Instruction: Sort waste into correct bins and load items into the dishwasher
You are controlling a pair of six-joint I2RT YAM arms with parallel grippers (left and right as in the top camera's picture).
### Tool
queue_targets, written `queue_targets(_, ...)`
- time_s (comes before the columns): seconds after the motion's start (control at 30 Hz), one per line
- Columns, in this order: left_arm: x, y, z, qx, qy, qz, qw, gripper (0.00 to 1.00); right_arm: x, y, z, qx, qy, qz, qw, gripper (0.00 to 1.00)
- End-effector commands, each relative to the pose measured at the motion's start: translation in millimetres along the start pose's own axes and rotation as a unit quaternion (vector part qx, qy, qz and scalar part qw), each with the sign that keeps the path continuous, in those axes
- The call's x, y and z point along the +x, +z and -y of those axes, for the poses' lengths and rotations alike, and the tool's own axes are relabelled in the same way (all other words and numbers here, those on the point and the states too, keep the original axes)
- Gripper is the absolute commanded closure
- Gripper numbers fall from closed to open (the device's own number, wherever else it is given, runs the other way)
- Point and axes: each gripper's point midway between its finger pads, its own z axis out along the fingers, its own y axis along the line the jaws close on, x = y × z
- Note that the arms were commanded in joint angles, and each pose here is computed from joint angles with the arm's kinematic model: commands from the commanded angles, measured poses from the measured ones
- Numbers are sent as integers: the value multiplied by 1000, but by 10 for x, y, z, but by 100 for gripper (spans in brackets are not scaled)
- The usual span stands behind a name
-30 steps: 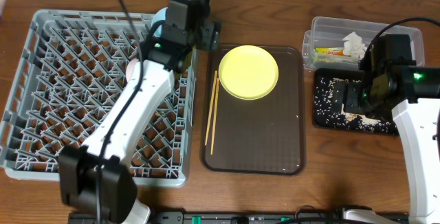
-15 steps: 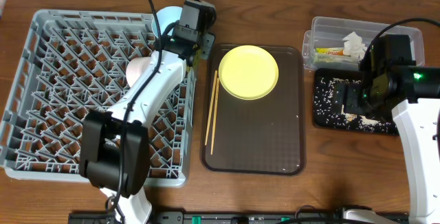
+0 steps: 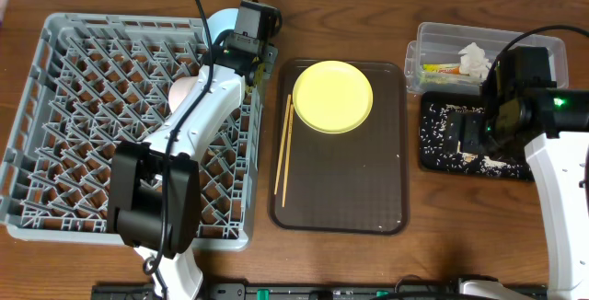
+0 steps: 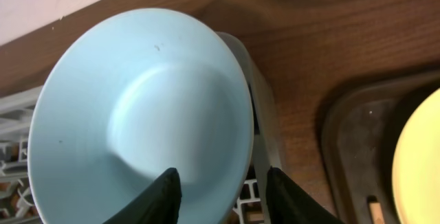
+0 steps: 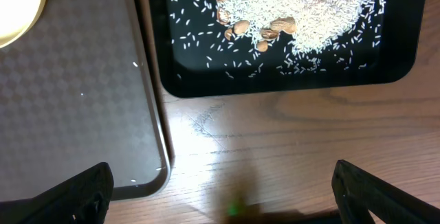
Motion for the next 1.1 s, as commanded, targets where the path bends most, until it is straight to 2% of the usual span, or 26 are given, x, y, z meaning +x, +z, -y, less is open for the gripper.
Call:
queue_targets(0.0, 67, 65, -20, -9, 5, -12, 1000, 63, -23, -20, 23, 5, -2, 4, 1000, 1)
queue_targets(0.27, 103, 65, -19, -9, 7, -19, 1000, 79, -23, -21, 22, 4, -8, 4, 1000, 1)
queue_targets(0.37, 102, 65, -19, -9, 7, -19, 1000, 87, -21, -20, 22, 4, -8, 4, 1000, 1)
queue_targets(0.5, 93, 53, -21, -8, 6, -17, 1000, 93, -17, -21, 23, 5, -8, 3, 1000, 1)
queue_targets(0.77, -110, -219, -101, -7, -6, 18, 1000, 94, -19, -21, 23, 5, -8, 3, 1000, 1)
queue_targets(0.93, -377, -624, -20, 65, -36, 73, 995, 94, -19, -20, 23, 5, -8, 3, 1000, 1)
queue_targets(1.07, -547, -955, -29, 163, -97, 110, 976, 94, -17, -21, 24, 5, -8, 3, 1000, 1)
